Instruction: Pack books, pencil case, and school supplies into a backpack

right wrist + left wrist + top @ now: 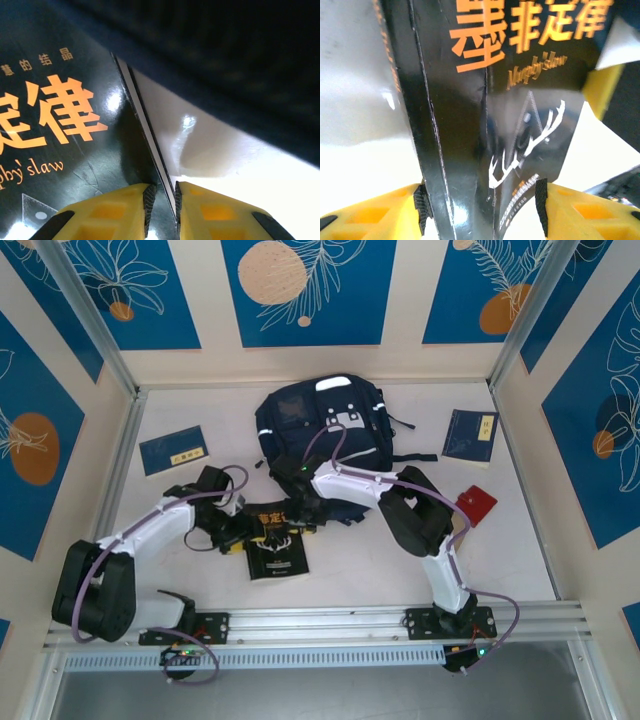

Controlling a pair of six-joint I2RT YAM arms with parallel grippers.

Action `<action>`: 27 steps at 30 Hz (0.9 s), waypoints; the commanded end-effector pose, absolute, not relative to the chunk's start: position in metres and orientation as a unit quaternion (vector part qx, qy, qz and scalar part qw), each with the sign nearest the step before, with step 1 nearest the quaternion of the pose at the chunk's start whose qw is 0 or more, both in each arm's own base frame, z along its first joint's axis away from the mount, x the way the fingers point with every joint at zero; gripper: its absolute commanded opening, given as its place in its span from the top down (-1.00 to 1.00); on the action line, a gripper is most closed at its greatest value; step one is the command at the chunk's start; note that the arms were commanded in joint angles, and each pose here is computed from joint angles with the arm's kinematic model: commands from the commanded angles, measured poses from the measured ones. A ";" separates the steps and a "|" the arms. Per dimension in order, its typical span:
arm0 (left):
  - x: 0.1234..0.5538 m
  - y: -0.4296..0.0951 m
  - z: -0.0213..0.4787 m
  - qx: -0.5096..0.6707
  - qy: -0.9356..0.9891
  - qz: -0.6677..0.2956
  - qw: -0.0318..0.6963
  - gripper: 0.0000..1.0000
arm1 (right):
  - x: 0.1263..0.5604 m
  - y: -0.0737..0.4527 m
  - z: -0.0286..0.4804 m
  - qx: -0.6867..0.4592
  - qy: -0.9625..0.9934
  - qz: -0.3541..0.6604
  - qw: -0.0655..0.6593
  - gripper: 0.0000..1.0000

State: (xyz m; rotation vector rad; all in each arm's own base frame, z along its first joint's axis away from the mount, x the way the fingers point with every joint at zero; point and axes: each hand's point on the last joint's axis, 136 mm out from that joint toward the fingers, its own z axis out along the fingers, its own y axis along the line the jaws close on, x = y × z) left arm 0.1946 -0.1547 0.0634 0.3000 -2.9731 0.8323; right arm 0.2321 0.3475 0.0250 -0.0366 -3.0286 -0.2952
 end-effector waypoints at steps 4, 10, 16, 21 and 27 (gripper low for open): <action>0.220 -0.205 0.117 0.075 -0.890 0.450 -0.010 -0.13 | 0.214 0.339 -0.007 -0.028 -0.993 -0.077 0.086 0.50; 0.239 -0.202 0.133 0.108 -0.869 0.482 -0.032 -0.12 | 0.215 0.338 -0.007 -0.045 -0.991 -0.086 0.088 0.50; 0.239 -0.203 0.136 0.098 -0.865 0.490 -0.038 -0.08 | 0.218 0.338 -0.003 -0.051 -0.991 -0.095 0.081 0.49; 0.239 -0.200 0.131 0.096 -0.872 0.478 -0.043 -0.04 | 0.219 0.337 -0.001 -0.054 -0.990 -0.099 0.079 0.48; 0.233 -0.188 0.111 0.087 -0.897 0.430 -0.047 -0.14 | 0.218 0.336 -0.003 -0.056 -0.990 -0.098 0.080 0.48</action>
